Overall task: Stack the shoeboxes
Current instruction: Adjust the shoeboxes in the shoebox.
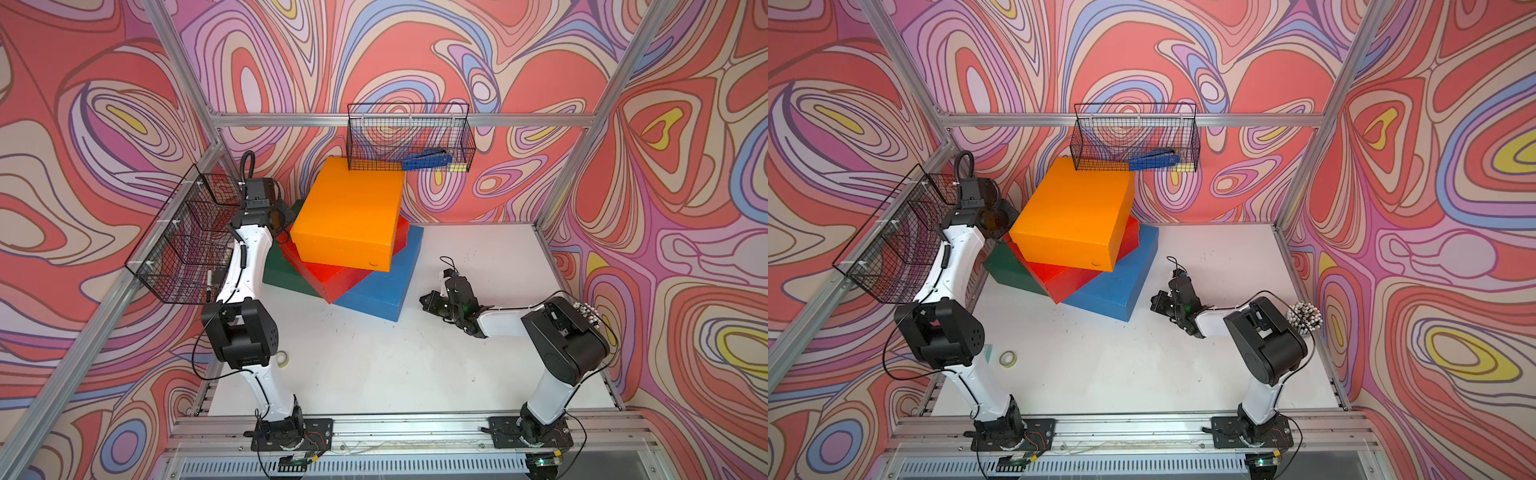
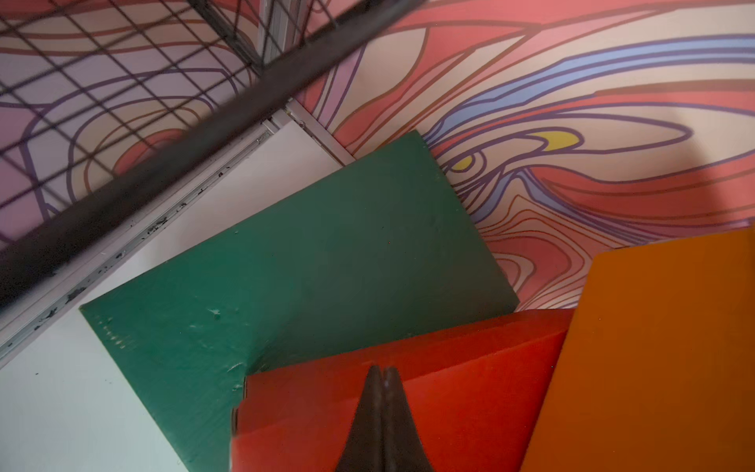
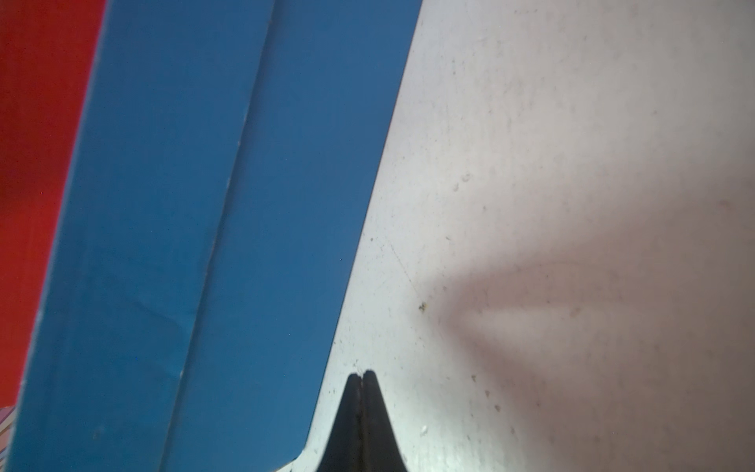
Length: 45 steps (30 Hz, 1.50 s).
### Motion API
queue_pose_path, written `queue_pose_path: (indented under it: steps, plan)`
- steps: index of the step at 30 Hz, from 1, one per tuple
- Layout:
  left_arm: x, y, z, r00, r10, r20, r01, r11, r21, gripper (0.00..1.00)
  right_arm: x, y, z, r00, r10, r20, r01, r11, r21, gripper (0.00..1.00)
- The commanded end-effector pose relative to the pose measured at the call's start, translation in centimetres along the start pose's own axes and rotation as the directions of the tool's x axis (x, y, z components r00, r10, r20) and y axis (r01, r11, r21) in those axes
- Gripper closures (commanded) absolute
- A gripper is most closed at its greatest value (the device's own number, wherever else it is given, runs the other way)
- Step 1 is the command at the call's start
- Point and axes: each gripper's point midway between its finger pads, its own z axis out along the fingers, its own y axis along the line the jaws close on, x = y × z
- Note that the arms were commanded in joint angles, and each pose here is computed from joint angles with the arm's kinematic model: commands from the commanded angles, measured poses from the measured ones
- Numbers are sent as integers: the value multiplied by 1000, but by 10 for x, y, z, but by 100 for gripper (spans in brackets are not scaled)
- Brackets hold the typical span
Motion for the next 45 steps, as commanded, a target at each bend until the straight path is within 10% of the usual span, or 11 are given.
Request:
queue_pose_path:
  steps: [1,19,45]
  plan:
    - [-17,-2,-4,999,32,36,-31,999,-28,100,-2,-3,8,1000,-5,-5,5,1000,7,100]
    - [10,29,50,996,57,-68,-68,983,-170,100,2,-12,17,1000,11,-23,-10,1000,28,100]
    - [80,34,-7,972,-28,-232,9,997,-81,100,-1,-6,-12,1000,16,24,-16,1000,10,100]
